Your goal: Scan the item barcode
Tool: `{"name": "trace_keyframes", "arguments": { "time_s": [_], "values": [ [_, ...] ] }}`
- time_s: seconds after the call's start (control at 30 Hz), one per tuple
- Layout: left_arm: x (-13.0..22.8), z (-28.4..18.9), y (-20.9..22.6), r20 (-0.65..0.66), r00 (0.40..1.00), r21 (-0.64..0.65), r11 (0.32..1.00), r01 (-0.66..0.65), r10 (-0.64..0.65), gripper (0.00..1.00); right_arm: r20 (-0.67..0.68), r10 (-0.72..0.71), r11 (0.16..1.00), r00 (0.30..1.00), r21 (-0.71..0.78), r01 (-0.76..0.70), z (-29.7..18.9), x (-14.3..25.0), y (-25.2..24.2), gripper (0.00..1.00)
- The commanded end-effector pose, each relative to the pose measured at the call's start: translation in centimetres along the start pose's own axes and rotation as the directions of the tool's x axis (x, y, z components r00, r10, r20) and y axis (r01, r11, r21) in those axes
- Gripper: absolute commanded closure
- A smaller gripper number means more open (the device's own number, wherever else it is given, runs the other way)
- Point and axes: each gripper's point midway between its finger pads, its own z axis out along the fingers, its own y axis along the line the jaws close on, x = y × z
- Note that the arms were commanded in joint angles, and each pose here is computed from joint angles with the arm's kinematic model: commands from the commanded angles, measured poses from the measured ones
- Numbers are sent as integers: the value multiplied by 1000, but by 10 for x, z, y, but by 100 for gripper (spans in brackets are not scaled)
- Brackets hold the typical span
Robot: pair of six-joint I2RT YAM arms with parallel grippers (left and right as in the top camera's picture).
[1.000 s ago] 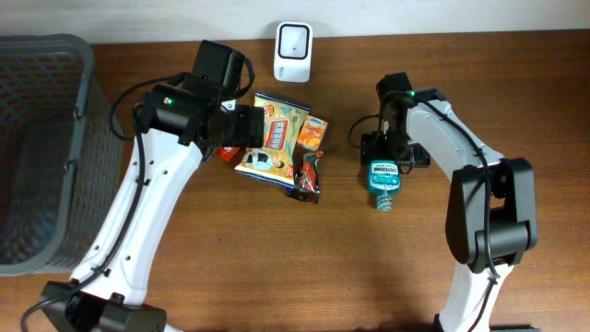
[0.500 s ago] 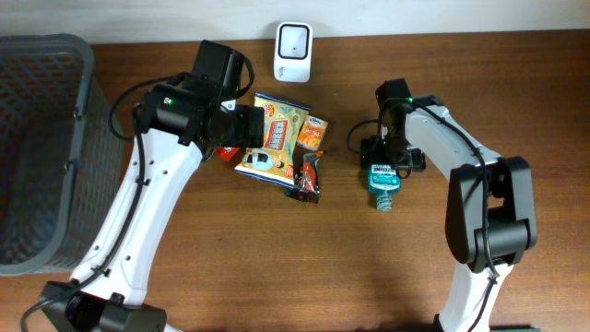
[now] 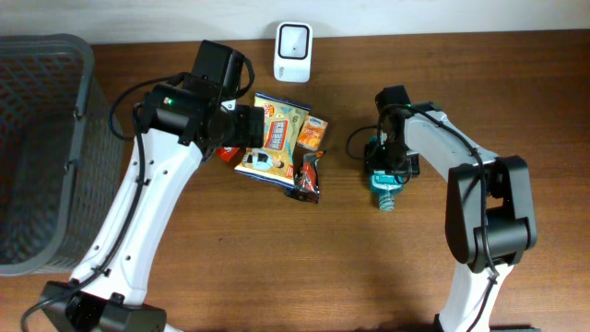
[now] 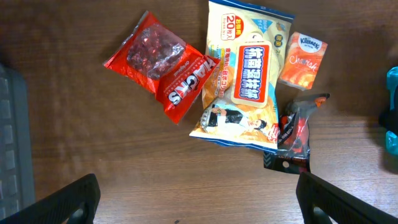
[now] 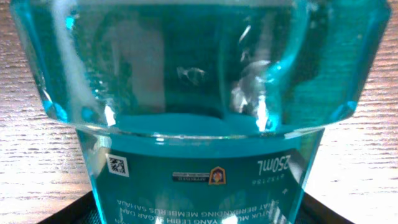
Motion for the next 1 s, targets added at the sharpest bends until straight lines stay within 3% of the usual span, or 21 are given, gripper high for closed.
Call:
{"name": "trace_keyframes", "arguments": {
  "time_s": [0.0,0.43,0.6,0.7,0.97],
  "values": [
    [-2,0,0,5,1000,-6,1000,-16,16,1,-9,-2,1000,1000,-10,2,9,2,3,28],
    [-2,0,0,5,1000,-6,1000,-16,16,1,52,-3,1000,999,-26,4,8,-13,7,19],
    [-2,0,0,5,1000,-6,1000,-16,16,1,53,-2,1000,999,-26,4,8,-14,7,26],
    [-2,0,0,5,1000,-6,1000,-16,16,1,53,-2,1000,999,-27,3,8,-14,7,36],
    [-2,0,0,5,1000,-6,1000,-16,16,1,75,-1,999,997,-33,4,-15,-29,11,40]
  ]
}}
